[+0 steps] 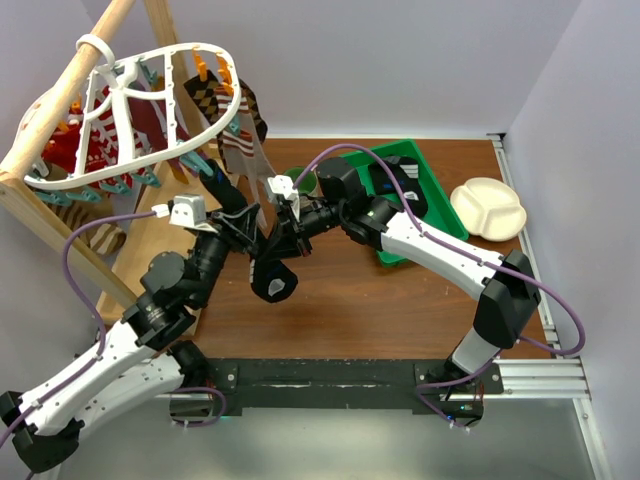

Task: Remove the socks clipped to the hanger
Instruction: Remove the sock from the hanger.

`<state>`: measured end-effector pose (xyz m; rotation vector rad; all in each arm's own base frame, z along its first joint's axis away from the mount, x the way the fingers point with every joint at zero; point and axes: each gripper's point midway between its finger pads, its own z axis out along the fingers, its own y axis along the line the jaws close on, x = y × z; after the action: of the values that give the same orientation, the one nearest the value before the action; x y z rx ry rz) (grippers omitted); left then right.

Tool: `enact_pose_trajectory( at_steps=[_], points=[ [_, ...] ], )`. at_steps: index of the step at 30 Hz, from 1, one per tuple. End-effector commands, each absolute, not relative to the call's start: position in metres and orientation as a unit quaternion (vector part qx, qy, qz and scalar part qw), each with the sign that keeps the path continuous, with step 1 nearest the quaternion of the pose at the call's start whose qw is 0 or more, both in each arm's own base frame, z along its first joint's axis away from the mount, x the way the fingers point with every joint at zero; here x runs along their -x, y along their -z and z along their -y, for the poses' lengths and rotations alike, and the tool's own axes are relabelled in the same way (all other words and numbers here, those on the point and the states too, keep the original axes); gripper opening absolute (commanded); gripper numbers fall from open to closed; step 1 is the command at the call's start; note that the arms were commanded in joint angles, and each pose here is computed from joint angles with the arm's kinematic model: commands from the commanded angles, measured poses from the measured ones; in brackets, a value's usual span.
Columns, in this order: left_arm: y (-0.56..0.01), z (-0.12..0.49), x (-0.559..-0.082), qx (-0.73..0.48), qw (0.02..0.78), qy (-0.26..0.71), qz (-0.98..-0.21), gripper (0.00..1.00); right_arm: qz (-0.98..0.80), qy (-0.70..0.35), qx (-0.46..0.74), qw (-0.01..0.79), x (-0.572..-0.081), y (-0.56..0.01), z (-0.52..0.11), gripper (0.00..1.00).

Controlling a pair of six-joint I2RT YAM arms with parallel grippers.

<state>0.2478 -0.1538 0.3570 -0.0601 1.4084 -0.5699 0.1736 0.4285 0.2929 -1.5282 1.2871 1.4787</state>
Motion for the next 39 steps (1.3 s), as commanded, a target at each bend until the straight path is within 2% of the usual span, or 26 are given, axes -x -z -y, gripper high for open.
enact_pose_trajectory(
  at_steps=[1,5,8,9,10,11,13,14,17,21,25,30,36,37,39],
  points=[
    [-0.377,0.155,-0.245,0.033,0.740,0.285,-0.609,0.24,-0.477,-0.567,0.585,0.329,-0.175,-0.304,-0.432,0.00],
    [-0.369,0.155,-0.245,0.033,0.733,0.283,-0.618,0.02,-0.494,-0.556,0.576,0.341,-0.185,-0.300,-0.437,0.00],
    [-0.358,0.153,-0.245,0.040,0.727,0.281,-0.626,0.00,-0.508,-0.544,0.568,0.352,-0.193,-0.299,-0.440,0.02],
    [-0.356,0.151,-0.245,0.044,0.726,0.279,-0.627,0.00,-0.517,-0.534,0.563,0.362,-0.199,-0.299,-0.441,0.08],
    [-0.351,0.151,-0.244,0.045,0.723,0.280,-0.630,0.00,-0.520,-0.530,0.564,0.363,-0.200,-0.299,-0.440,0.26],
    [-0.349,0.151,-0.244,0.045,0.722,0.280,-0.631,0.00,-0.522,-0.527,0.566,0.360,-0.199,-0.298,-0.438,0.34],
    [-0.341,0.152,-0.244,0.045,0.717,0.279,-0.637,0.00,-0.523,-0.518,0.567,0.370,-0.200,-0.302,-0.434,0.44],
    [-0.340,0.152,-0.244,0.044,0.717,0.278,-0.638,0.00,-0.514,-0.516,0.567,0.384,-0.196,-0.312,-0.430,0.54],
    [-0.334,0.151,-0.243,0.044,0.713,0.278,-0.642,0.00,-0.501,-0.512,0.562,0.414,-0.194,-0.333,-0.422,0.64],
    [-0.330,0.151,-0.243,0.047,0.709,0.277,-0.647,0.00,-0.501,-0.495,0.535,0.467,-0.200,-0.365,-0.414,0.66],
    [-0.327,0.150,-0.242,0.049,0.709,0.281,-0.645,0.00,-0.506,-0.472,0.471,0.547,-0.225,-0.403,-0.411,0.73],
    [-0.320,0.149,-0.240,0.051,0.704,0.282,-0.650,0.00,-0.534,-0.467,0.391,0.587,-0.260,-0.444,-0.420,0.72],
    [-0.320,0.147,-0.234,0.045,0.703,0.290,-0.648,0.00,-0.519,-0.521,0.387,0.556,-0.276,-0.461,-0.446,0.72],
    [-0.320,0.147,-0.233,0.043,0.701,0.291,-0.650,0.00,-0.521,-0.554,0.393,0.517,-0.282,-0.448,-0.453,0.72],
    [-0.318,0.149,-0.230,0.037,0.696,0.294,-0.654,0.00,-0.500,-0.589,0.395,0.498,-0.284,-0.464,-0.455,0.71]
  ],
)
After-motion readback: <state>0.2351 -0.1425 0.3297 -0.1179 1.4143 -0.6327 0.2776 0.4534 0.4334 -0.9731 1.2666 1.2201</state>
